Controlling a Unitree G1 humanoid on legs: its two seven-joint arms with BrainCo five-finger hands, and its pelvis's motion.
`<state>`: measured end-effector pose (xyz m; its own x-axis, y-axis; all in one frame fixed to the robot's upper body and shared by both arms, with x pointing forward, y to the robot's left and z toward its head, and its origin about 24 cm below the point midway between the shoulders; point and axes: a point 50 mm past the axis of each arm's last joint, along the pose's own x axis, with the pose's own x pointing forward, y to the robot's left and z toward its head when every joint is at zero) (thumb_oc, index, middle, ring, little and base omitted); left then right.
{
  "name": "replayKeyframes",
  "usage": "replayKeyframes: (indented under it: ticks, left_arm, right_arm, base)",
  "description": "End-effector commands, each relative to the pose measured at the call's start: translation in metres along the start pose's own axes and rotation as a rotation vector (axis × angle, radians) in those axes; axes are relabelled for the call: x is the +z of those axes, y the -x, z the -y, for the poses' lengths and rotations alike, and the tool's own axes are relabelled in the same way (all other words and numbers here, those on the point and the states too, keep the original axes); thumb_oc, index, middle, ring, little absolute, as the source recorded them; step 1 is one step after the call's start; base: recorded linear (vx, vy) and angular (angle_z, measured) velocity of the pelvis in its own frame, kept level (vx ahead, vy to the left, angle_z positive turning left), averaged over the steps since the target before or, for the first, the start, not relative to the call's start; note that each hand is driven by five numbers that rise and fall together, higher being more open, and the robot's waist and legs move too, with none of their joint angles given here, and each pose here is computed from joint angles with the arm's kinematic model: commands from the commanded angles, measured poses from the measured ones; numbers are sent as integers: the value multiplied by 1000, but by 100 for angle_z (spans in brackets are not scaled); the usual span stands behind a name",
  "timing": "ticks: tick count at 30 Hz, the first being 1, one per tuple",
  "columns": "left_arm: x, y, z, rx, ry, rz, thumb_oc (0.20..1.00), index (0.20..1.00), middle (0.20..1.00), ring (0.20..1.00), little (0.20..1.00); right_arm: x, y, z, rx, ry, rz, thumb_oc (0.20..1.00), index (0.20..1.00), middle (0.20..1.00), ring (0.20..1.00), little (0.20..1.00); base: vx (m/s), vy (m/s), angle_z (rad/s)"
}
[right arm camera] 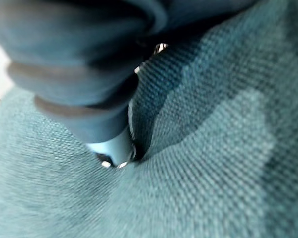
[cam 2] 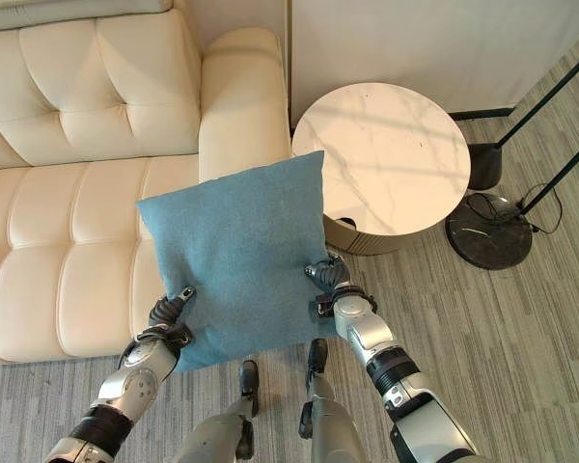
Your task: Pick up all the scattered cushions and arrange them neatly on the sofa.
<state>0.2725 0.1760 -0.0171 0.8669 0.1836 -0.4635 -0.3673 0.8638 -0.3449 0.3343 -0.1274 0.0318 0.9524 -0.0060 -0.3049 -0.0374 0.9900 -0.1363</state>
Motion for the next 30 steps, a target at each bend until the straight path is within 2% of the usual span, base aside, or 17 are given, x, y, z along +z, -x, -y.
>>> replayKeyframes:
  ticks: [1, 8, 18, 23, 30]
  left_arm:
    - [-33, 29, 80, -295, 111, -126, 200, 200, 200, 200, 200]
    - [-27, 38, 75, -297, 123, -90, 200, 200, 200, 200, 200]
    - [7, 55, 49, -312, 71, 101, 200, 200, 200, 200, 200]
    - [14, 67, 29, -274, 60, 151, 200, 200, 200, 200, 200]
    - [20, 80, 21, -271, 49, 197, 200, 200, 200, 200, 200]
  right_arm:
    - [-3, 13, -60, 190, -166, -34, 200, 200, 200, 200, 200]
    - [-15, 24, -57, 179, -202, -34, 200, 200, 200, 200, 200]
    - [0, 58, -27, 207, -116, 187, 200, 200, 200, 200, 200]
    - [-1, 80, -11, 180, -162, 255, 200, 200, 200, 200, 200]
    - [13, 101, -3, 223, -167, 369, 200, 200, 200, 200, 200]
  base:
    - [-70, 30, 10]
    - [-70, 47, 2]
    - [-103, 3, -9]
    - [-40, -186, 28]
    - [-304, -286, 29]
